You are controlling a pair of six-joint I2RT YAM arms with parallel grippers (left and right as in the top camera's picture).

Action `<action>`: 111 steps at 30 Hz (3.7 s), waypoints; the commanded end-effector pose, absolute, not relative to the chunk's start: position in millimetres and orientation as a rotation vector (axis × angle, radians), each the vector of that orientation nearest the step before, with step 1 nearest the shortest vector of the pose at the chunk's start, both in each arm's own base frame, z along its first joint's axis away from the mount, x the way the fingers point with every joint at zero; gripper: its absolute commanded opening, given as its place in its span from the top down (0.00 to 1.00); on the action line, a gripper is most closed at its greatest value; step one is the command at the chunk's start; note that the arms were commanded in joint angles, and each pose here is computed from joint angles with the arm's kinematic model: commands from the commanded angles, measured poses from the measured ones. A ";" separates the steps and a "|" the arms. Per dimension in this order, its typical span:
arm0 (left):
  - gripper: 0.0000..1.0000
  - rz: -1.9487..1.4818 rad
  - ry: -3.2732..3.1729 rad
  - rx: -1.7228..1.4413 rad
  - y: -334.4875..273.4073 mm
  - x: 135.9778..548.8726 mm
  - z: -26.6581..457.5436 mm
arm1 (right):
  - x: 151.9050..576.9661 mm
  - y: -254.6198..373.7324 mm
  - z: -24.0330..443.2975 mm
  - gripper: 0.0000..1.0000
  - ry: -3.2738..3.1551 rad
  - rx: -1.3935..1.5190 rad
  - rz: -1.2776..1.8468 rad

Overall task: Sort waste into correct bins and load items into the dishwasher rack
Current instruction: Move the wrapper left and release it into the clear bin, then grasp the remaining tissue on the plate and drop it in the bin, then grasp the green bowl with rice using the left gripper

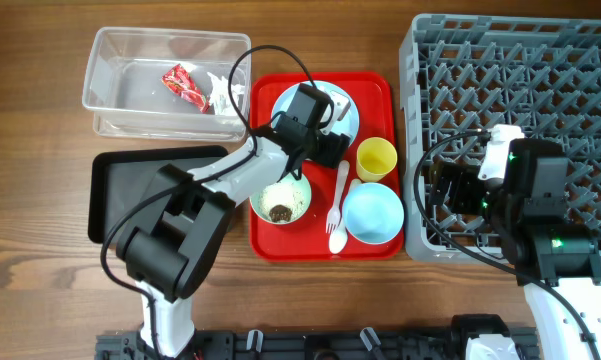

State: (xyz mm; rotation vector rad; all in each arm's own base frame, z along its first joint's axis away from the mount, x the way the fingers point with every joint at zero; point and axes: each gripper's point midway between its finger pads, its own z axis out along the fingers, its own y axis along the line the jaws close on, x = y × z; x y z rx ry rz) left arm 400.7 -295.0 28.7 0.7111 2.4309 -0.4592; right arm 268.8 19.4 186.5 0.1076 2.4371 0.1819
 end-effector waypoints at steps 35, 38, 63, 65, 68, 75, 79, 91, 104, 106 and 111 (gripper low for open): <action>0.58 -0.092 2.339 0.024 -50.3 481.8 135.3 | 271.3 18.9 195.0 0.00 2.420 0.104 0.173; 0.49 -0.087 2.342 0.014 -45.9 482.8 133.3 | 271.3 18.9 195.0 0.00 2.420 0.104 0.173; 0.27 -0.380 2.833 0.092 -231.0 303.6 92.0 | 270.5 19.0 194.3 0.00 2.424 0.104 0.173; 0.28 -0.361 2.881 0.081 -238.8 295.6 76.4 | 270.0 19.0 193.9 0.00 2.427 0.105 0.174; 0.28 -0.322 2.948 0.065 -246.5 285.0 52.7 | 269.5 19.0 193.4 0.00 2.430 0.105 0.173; 0.54 -0.273 3.005 0.084 -253.6 279.0 21.4 | 269.4 18.9 193.4 0.00 2.430 0.105 0.173; 0.87 -0.276 3.002 0.084 -254.2 279.7 20.8 | 269.5 18.9 193.4 0.00 2.430 0.105 0.173; 0.96 -0.285 2.992 0.086 -250.5 275.2 39.1 | 269.6 18.9 193.5 0.00 2.429 0.105 0.172; 0.96 -0.402 2.852 0.033 -230.3 279.7 114.2 | 269.8 18.9 193.7 0.00 2.428 0.105 0.172; 0.96 -0.407 2.831 -0.014 -217.5 285.2 124.0 | 269.7 18.9 193.6 0.00 2.429 0.105 0.172; 0.96 -0.390 2.806 -0.195 -164.0 300.1 141.6 | 269.7 18.9 193.6 0.00 2.429 0.105 0.172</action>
